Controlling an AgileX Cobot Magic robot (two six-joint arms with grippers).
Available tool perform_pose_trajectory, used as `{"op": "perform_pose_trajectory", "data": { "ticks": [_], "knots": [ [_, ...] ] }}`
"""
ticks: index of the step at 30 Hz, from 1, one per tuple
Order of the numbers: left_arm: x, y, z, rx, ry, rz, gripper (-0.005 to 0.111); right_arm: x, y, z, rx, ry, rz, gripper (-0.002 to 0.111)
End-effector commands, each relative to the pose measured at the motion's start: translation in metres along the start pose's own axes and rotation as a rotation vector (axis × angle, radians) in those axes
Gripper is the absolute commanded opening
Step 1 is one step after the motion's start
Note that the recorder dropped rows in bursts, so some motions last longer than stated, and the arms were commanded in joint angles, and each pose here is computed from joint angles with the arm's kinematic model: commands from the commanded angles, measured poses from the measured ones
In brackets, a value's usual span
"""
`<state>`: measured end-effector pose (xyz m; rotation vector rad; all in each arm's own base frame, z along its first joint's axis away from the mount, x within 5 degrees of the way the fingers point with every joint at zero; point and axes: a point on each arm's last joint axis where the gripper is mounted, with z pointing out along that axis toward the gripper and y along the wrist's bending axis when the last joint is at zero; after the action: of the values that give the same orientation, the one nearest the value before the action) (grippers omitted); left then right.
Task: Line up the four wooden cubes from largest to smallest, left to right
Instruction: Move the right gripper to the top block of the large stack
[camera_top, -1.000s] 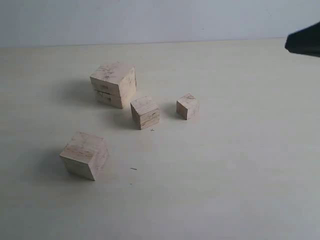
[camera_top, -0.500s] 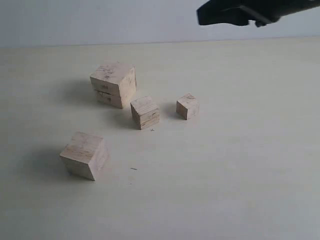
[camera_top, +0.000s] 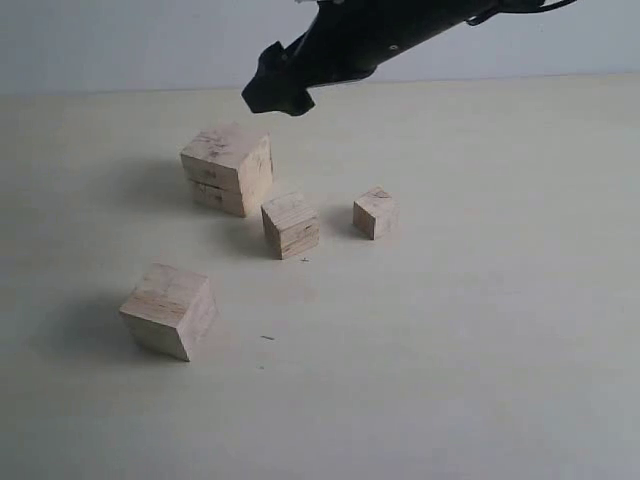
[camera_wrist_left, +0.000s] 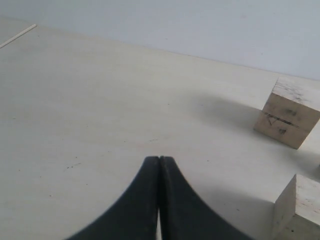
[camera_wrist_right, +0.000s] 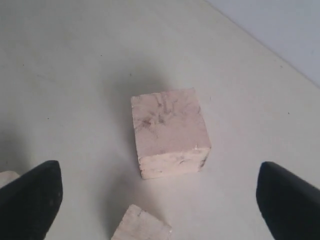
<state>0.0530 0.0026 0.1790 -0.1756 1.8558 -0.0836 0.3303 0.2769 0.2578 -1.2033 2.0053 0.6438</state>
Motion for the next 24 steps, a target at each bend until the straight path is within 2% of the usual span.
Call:
{"op": "perform_pose_trajectory", "data": {
  "ticks": [1, 7, 10, 12, 19, 24],
  "knots": [
    [-0.001, 0.000, 0.000, 0.007, -0.010, -0.003, 0.000, -0.012, -0.001, 0.022, 0.003, -0.017, -0.067, 0.102],
    [-0.001, 0.000, 0.000, 0.007, -0.010, -0.003, 0.000, -0.006, -0.012, 0.062, -0.003, 0.002, -0.067, 0.102],
    [-0.001, 0.000, 0.000, 0.007, -0.010, -0.003, 0.000, 0.003, -0.004, 0.087, -0.030, 0.029, -0.231, 0.102],
    [-0.001, 0.000, 0.000, 0.007, -0.010, -0.003, 0.000, 0.011, -0.007, 0.101, -0.007, 0.034, -0.270, 0.102],
    [-0.001, 0.000, 0.000, 0.007, -0.010, -0.003, 0.000, 0.020, -0.019, 0.117, 0.090, -0.002, -0.219, 0.102],
    [-0.001, 0.000, 0.000, 0.007, -0.010, -0.003, 0.000, 0.027, -0.017, 0.128, 0.028, 0.022, -0.217, 0.102]
  ]
}}
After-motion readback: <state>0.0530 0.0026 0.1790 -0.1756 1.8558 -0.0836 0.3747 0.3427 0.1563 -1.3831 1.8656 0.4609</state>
